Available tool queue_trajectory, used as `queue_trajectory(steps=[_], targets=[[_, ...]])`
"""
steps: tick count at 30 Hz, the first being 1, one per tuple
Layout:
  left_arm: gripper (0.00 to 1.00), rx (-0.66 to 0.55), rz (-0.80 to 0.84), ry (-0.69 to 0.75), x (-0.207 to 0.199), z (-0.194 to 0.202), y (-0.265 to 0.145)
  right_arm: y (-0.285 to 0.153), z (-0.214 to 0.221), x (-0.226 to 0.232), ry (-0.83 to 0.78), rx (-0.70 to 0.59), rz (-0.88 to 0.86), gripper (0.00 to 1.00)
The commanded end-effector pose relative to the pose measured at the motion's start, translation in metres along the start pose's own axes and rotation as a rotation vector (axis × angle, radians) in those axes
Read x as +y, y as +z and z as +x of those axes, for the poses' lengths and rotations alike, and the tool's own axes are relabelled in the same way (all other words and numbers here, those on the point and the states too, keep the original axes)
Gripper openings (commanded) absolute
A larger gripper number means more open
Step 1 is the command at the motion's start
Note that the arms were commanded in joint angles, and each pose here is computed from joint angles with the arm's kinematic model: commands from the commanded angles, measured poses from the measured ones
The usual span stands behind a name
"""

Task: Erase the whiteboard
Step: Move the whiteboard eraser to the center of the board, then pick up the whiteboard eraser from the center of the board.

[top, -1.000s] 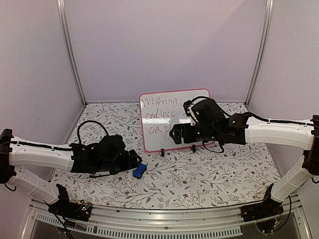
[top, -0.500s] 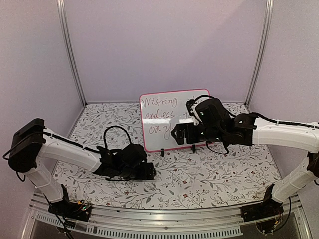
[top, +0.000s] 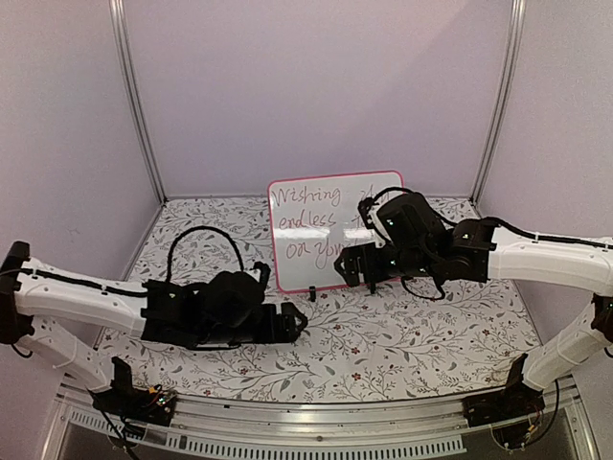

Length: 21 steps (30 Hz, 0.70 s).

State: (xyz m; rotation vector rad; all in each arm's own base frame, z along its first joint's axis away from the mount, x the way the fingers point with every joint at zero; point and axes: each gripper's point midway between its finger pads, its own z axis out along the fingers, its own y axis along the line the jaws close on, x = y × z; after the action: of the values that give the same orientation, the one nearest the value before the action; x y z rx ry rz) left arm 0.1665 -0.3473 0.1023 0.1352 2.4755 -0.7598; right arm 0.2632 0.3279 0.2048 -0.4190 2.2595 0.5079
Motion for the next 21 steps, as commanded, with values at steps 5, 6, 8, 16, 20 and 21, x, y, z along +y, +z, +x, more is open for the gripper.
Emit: queue_trajectory(steps=[5,6,8,16,20,21], targets=[[1.0,-0.204,-0.054,-0.19,0.07,-0.025,-0.115,0.019,0.037,0.044,-0.245,0.125,-0.188,0.96],[1.0,-0.223,-0.043,-0.205,0.074,-0.029,-0.124,0.03,0.044,0.047,-0.286,0.153,-0.164,0.96],[1.0,-0.251,-0.064,-0.209,0.087,-0.033,-0.139,0.044,0.047,0.057,-0.344,0.184,-0.142,0.97],[1.0,-0.344,-0.171,-0.135,0.096,-0.062,-0.174,0.097,0.064,0.087,-0.455,0.294,-0.154,0.97],[1.0,-0.364,-0.208,-0.097,0.095,-0.07,-0.177,0.119,0.079,0.092,-0.504,0.352,-0.143,0.96],[1.0,-0.366,-0.2,-0.09,0.093,-0.071,-0.176,0.121,0.08,0.095,-0.507,0.357,-0.149,0.96]])
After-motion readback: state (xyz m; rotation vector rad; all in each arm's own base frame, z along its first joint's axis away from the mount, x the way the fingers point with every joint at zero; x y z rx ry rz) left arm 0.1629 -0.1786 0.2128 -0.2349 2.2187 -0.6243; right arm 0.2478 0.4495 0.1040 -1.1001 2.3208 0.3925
